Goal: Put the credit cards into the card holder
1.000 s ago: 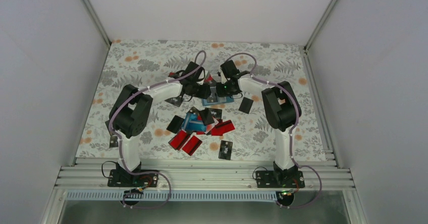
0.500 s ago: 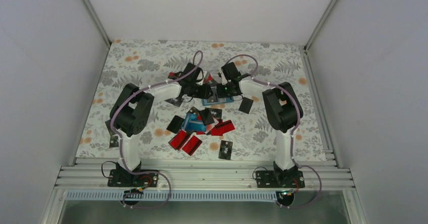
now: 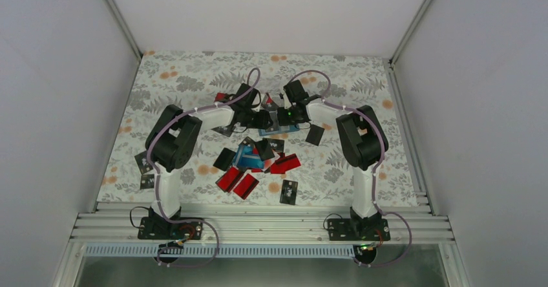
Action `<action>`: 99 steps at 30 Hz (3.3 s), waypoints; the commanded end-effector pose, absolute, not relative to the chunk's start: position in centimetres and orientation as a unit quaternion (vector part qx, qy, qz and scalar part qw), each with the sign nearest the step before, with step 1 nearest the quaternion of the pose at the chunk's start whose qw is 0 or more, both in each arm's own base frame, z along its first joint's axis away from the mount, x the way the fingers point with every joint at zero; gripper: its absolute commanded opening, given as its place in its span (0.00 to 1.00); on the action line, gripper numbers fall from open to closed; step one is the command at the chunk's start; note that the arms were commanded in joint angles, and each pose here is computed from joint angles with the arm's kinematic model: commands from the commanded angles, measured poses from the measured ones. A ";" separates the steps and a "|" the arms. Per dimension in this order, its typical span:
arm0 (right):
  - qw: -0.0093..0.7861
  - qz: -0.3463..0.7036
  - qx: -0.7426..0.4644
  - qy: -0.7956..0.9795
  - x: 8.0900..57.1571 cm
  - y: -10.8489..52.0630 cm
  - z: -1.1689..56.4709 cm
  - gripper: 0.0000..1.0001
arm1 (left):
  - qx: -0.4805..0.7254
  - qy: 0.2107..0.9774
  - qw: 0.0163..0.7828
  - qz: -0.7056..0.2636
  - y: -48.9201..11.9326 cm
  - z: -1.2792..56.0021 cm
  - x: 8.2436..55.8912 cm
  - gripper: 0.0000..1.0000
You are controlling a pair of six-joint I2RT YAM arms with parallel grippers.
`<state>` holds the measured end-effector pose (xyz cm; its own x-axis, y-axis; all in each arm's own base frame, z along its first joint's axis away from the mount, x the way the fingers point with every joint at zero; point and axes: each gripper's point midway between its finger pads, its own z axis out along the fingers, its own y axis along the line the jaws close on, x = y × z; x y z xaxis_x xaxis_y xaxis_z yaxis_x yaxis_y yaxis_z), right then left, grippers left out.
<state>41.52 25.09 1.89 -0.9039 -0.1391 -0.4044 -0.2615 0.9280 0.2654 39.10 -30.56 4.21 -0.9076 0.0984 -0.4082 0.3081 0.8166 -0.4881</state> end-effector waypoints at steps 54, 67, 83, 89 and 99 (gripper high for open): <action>0.137 0.148 -0.101 0.974 38.5 24.3 -0.2 0.04 | 0.092 0.927 0.171 -0.321 -32.8 6.3 40.4 0.60; 0.141 0.153 -0.085 0.974 38.6 23.9 0.5 0.04 | 0.114 0.922 0.193 -0.317 -34.3 7.7 40.7 0.50; 0.168 0.180 -0.048 0.968 39.1 22.0 4.6 0.16 | 0.133 0.921 0.187 -0.316 -35.9 7.4 41.3 0.52; 0.182 0.184 -0.032 0.965 39.1 20.7 5.9 0.18 | 0.144 0.917 0.180 -0.326 -37.1 7.3 41.1 0.52; 0.198 0.234 -0.040 0.951 38.2 20.6 7.5 0.17 | 0.140 0.929 0.184 -0.289 -36.6 6.9 41.1 0.56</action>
